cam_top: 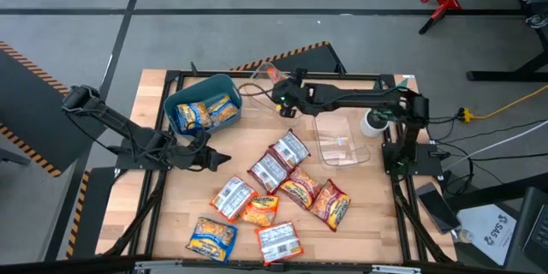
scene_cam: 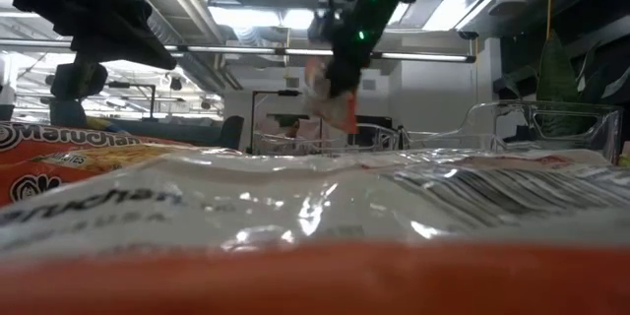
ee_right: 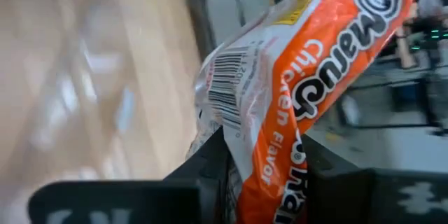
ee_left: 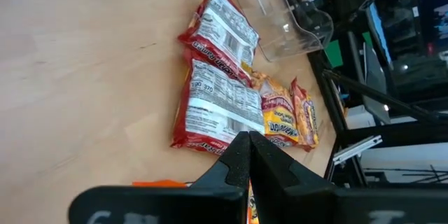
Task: Sort Maruchan noodles
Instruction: Put the orange noodle pack into the left transparent bin
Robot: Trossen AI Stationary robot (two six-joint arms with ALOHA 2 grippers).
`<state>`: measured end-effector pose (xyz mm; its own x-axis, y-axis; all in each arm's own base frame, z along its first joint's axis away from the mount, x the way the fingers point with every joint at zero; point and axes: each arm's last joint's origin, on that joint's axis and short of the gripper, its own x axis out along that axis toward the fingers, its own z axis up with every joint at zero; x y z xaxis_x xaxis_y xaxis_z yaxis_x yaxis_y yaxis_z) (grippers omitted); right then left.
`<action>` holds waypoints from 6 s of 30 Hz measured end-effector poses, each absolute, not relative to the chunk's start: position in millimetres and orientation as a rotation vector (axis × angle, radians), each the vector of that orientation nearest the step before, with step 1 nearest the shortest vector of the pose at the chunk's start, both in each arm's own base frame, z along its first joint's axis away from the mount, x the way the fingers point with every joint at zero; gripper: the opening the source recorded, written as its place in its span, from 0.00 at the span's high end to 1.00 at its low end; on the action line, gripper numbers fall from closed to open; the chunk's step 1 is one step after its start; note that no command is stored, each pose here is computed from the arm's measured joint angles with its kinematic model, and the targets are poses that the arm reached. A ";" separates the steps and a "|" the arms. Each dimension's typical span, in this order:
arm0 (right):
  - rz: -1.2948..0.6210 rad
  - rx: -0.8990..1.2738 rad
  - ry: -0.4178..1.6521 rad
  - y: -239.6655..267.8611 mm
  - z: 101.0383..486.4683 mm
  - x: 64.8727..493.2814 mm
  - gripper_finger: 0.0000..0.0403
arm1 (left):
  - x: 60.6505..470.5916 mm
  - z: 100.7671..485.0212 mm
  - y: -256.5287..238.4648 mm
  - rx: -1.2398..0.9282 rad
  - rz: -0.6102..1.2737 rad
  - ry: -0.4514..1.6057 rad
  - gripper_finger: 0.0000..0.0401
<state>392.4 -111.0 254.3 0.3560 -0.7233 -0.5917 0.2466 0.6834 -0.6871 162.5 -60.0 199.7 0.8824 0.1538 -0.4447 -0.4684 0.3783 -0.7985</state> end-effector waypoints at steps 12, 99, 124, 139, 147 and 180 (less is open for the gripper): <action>-0.562 -0.560 1.272 -125.4 209.3 390.3 0.82 | 161.9 198.8 -58.8 -1.102 0.434 0.307 1.00; 0.582 -0.299 0.664 54.7 251.7 436.8 0.63 | 173.6 137.7 -159.4 -0.904 0.376 0.803 1.00; 0.305 -0.308 0.727 35.7 211.5 461.4 0.36 | 173.3 101.4 -120.6 -1.204 0.695 0.465 1.00; 0.204 -0.163 0.755 26.1 211.2 461.8 0.36 | 159.6 142.3 -93.5 -1.102 0.691 0.331 1.00; 0.201 -0.161 0.742 26.4 212.1 462.7 0.36 | 158.1 124.6 -96.0 -1.075 0.746 0.476 1.00; -0.037 0.738 0.699 -22.9 140.4 495.8 0.36 | 159.6 98.8 -101.2 -1.084 0.829 0.634 1.00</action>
